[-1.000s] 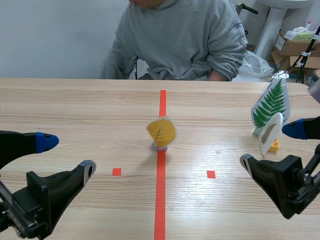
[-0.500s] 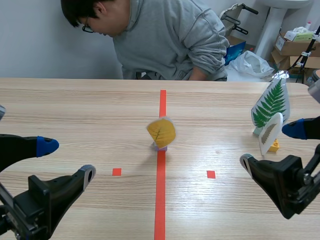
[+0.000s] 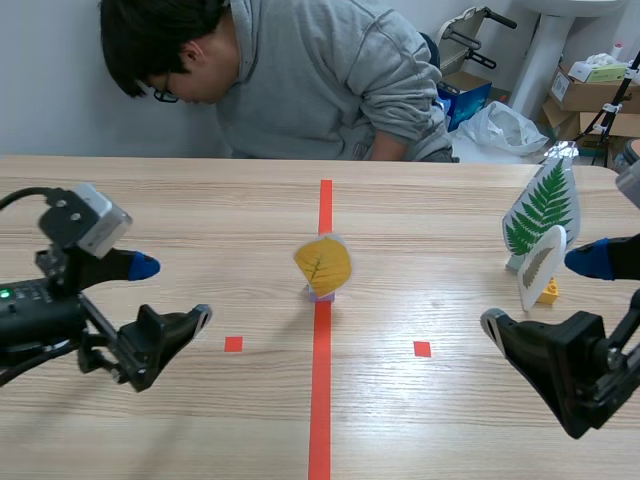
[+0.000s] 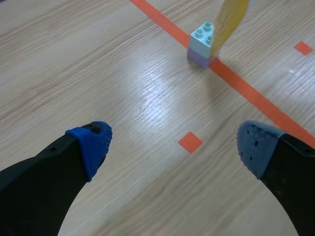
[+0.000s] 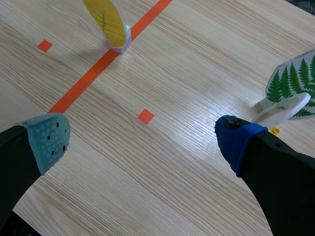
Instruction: Do the leaf sorting experiment
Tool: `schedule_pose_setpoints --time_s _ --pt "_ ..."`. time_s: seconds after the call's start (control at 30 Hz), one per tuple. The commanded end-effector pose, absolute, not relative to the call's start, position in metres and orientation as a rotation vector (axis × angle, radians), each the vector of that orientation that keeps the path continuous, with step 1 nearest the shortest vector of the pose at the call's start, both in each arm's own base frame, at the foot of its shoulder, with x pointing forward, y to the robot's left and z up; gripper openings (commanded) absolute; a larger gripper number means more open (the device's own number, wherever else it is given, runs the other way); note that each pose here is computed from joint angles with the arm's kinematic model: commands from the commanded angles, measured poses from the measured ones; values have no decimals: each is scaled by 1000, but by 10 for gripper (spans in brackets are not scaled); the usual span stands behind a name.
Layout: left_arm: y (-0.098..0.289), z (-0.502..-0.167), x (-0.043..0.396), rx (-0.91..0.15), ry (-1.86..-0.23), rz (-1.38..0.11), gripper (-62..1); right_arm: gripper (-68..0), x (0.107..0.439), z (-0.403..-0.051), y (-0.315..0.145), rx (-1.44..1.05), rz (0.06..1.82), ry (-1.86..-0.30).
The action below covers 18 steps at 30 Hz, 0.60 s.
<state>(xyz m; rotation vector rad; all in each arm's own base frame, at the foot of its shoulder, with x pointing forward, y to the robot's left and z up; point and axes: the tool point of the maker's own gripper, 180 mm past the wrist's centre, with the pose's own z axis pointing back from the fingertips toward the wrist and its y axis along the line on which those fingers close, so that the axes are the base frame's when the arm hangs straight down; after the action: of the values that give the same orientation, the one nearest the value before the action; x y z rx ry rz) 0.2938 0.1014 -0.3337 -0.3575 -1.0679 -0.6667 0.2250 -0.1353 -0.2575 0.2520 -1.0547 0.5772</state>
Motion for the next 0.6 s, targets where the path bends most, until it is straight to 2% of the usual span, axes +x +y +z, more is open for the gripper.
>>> schedule_pose_setpoints --time_s 0.0,0.23,0.57 --pt "89 -323 310 -376 -1113 -701 -67 -69 229 -253 -135 255 585 -1076" --pt "47 -344 341 -422 -1066 -794 -67 -69 229 -253 -135 254 585 -1075" --pt "-21 -357 343 -515 -1041 -852 -67 -69 229 -253 -135 254 585 -1075"
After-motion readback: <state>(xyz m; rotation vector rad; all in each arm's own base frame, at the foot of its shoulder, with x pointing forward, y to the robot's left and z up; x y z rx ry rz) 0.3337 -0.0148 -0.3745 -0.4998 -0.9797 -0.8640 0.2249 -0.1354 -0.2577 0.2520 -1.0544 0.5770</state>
